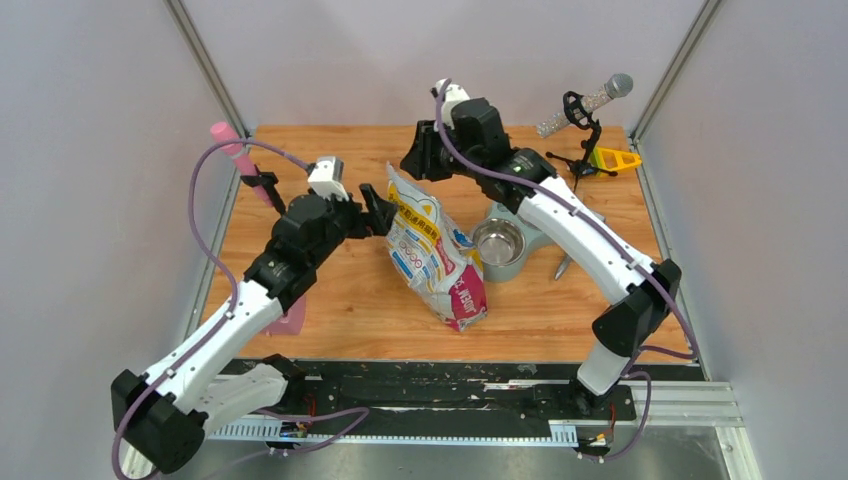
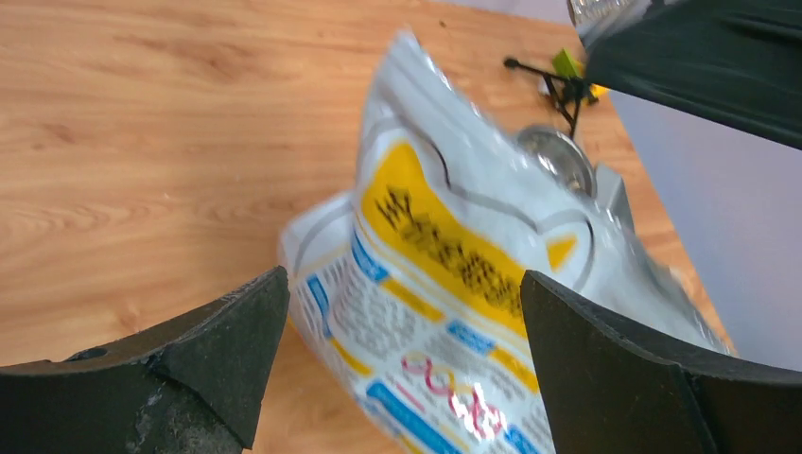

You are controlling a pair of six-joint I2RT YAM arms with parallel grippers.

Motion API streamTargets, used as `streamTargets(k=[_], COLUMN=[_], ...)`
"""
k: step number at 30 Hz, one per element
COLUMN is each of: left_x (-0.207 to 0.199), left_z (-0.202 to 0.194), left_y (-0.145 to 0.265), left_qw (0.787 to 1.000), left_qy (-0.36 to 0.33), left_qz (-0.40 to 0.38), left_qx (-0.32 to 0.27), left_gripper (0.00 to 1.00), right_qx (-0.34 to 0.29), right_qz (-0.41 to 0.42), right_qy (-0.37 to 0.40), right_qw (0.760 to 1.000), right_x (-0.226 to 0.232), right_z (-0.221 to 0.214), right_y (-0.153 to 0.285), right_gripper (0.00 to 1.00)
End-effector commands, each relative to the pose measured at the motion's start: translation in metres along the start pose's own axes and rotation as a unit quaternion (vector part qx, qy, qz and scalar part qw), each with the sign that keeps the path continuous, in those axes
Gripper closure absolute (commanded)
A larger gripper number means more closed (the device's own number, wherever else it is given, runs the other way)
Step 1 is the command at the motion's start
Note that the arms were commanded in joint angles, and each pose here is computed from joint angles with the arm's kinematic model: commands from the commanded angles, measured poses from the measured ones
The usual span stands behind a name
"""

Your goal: Serve the pet food

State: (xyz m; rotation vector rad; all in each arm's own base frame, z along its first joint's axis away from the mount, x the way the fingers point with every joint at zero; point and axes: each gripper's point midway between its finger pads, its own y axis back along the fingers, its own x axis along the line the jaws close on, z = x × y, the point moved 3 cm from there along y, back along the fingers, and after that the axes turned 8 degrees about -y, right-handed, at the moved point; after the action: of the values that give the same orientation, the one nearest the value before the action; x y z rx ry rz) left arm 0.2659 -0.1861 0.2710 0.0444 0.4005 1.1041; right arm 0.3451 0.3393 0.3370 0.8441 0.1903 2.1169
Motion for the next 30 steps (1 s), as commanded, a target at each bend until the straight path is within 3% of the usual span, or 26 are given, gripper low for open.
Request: streamTargets(k=[1, 5, 8, 15, 20, 21, 23, 27, 30], left_x=[0.013, -0.003, 0.002, 0.003, 0.007, 0.009, 0.012, 0.016, 0.021], left_z=[0.024, 0.015, 0.008, 0.004, 0.0, -0.002, -0.004, -0.006, -0.007], left_y=[-0.026, -0.044, -0.049, -0.046, -0.048, -0.049, -0.049, -0.049, -0.052], left_qw=[0.999, 0.997, 0.997, 0.997, 0.997, 0.998, 0.998, 0.997, 0.997], left_qy=[0.02, 0.017, 0.026, 0.026, 0.038, 0.041, 0.045, 0.059, 0.07], left_qz=[-0.007, -0.078, -0.067, -0.071, -0.061, -0.056, -0.051, -0.044, -0.034], left_qx=[-0.027, -0.008, 0.003, -0.005, -0.002, -0.001, -0.003, -0.007, -0.007], left_gripper=[0.0, 0.0, 0.0, 0.0, 0.0, 0.0, 0.0, 0.01, 0.01], right_qx=[-0.056, 0.007, 0.063, 0.125, 0.167, 0.176, 0.187, 0.179, 0.131], right_qz=[0.109, 0.109, 0.067, -0.019, -0.019, -0.017, -0.024, -0.06, -0.036], right_qy=[0.007, 0.053, 0.068, 0.15, 0.157, 0.162, 0.167, 0.17, 0.163], right_qw=[0.992, 0.993, 0.993, 0.981, 0.973, 0.971, 0.968, 0.967, 0.977], right_x=[0.042, 0.035, 0.016, -0.015, -0.027, -0.029, -0.035, -0.05, -0.047], right_z=[0.047, 0.022, -0.003, -0.063, -0.093, -0.097, -0.103, -0.107, -0.105], right_y=[0.053, 0.06, 0.076, 0.12, 0.133, 0.133, 0.132, 0.138, 0.151], right_gripper=[0.58, 0.19, 0.02, 0.01, 0.16, 0.25, 0.54, 0.97, 1.0])
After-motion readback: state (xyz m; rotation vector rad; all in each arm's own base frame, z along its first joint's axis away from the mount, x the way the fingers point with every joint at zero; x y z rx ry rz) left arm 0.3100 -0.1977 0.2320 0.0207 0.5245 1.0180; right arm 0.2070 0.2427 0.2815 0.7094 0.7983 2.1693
